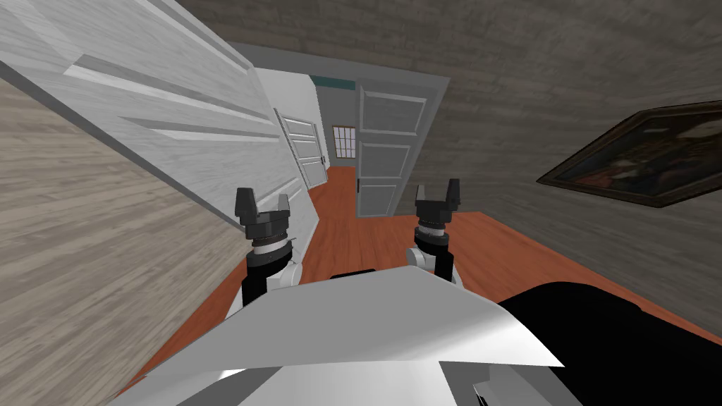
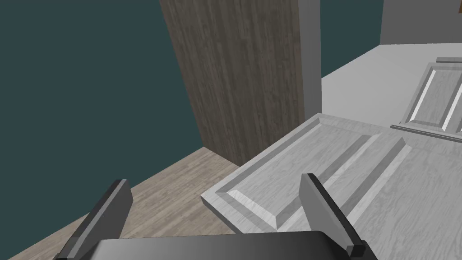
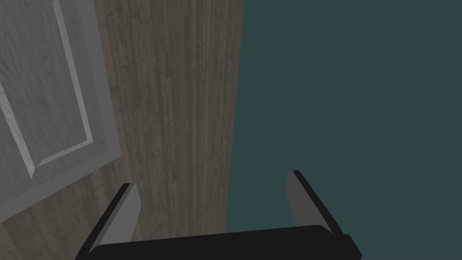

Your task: Pull the door open

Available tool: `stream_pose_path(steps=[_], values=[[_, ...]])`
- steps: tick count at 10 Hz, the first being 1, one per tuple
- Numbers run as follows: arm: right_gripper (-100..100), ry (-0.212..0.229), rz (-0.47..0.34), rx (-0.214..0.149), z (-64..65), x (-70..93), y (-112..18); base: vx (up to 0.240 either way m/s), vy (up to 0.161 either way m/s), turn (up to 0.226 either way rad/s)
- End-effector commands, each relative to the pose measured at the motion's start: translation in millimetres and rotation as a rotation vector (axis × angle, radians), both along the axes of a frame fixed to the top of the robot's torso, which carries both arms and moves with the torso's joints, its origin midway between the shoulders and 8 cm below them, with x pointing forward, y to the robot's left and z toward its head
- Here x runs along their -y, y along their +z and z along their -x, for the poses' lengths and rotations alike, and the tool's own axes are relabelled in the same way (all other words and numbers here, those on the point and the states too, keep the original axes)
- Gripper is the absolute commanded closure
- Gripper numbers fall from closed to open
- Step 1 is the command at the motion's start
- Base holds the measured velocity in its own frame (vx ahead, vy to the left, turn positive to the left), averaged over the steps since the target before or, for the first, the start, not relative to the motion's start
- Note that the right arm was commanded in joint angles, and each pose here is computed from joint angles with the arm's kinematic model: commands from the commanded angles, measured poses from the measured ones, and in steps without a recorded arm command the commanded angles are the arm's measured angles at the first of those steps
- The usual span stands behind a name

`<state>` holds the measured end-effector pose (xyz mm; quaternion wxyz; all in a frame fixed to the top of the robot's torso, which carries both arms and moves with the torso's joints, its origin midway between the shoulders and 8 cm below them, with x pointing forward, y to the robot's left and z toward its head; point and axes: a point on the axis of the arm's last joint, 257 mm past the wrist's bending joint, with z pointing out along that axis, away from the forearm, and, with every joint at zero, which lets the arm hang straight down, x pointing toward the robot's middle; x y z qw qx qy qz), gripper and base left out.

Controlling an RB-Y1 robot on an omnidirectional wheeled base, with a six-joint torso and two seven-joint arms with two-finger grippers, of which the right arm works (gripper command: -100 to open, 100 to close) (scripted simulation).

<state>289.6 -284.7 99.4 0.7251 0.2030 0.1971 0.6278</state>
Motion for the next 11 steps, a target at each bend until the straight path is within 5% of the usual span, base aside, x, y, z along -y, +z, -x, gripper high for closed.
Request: stream_pose_path(steps=[1, 11], values=[[-100, 0.03, -0.031, -0.013, -6.4, 2.5, -8.3, 0.06, 0.004, 0.082], [-100, 0.218, -0.259, -0.097, -47.7, 19.9, -70.7, 0.107, -0.004, 0.079]])
